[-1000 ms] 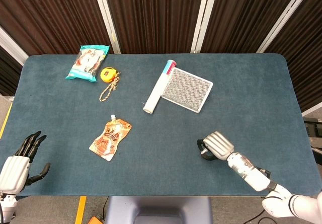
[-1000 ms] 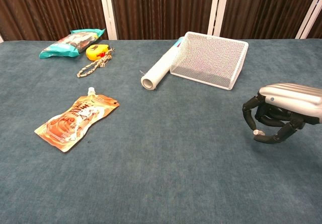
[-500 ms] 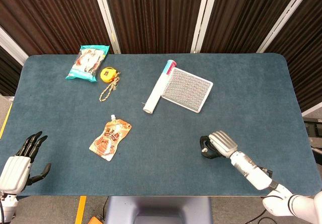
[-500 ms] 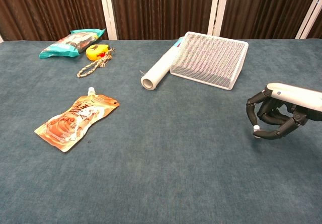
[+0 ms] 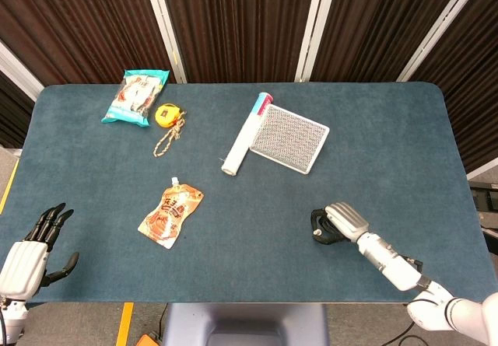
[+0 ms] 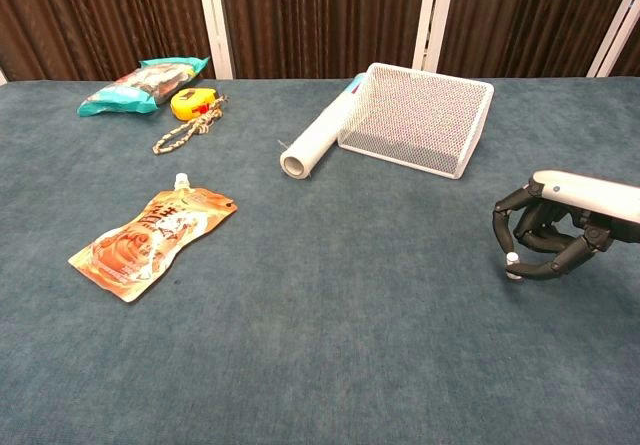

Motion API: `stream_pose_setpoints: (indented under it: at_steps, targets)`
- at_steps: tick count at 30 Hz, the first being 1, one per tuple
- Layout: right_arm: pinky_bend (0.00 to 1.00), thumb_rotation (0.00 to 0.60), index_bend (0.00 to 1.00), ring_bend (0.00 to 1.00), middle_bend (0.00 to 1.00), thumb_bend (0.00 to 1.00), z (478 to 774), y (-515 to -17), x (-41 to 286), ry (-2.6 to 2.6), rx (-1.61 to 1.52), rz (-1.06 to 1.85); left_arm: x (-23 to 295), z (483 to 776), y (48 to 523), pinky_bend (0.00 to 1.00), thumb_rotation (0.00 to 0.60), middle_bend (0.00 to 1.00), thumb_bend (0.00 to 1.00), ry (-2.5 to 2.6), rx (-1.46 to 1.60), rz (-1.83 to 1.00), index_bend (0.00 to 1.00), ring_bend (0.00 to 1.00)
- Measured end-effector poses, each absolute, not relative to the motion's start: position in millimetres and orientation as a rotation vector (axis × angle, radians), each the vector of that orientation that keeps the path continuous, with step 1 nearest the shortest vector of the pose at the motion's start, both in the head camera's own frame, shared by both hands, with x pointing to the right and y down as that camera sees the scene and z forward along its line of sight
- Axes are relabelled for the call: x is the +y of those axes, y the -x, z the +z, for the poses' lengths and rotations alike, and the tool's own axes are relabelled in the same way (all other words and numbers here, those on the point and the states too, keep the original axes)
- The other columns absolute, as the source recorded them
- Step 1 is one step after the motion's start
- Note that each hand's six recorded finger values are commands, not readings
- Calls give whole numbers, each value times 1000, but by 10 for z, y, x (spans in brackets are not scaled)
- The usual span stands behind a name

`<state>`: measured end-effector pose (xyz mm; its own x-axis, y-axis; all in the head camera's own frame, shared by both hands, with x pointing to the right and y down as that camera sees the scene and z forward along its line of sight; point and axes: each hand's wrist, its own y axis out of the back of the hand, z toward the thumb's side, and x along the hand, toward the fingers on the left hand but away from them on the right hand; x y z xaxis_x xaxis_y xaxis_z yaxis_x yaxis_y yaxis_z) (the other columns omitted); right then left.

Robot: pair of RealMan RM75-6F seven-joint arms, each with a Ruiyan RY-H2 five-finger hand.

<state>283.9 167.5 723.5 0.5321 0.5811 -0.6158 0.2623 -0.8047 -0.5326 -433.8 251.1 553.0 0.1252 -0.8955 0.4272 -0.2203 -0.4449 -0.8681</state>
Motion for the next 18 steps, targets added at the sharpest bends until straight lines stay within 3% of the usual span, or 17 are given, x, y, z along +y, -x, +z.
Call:
stream_pose_setpoints:
  at_steps: [18]
  targets:
    - [898,600,682,980,1000,397,7242,-2799,1685,2473,-771,1121,2518,5537,4328,333,600,0,388,1771,1072,-1355,94,15]
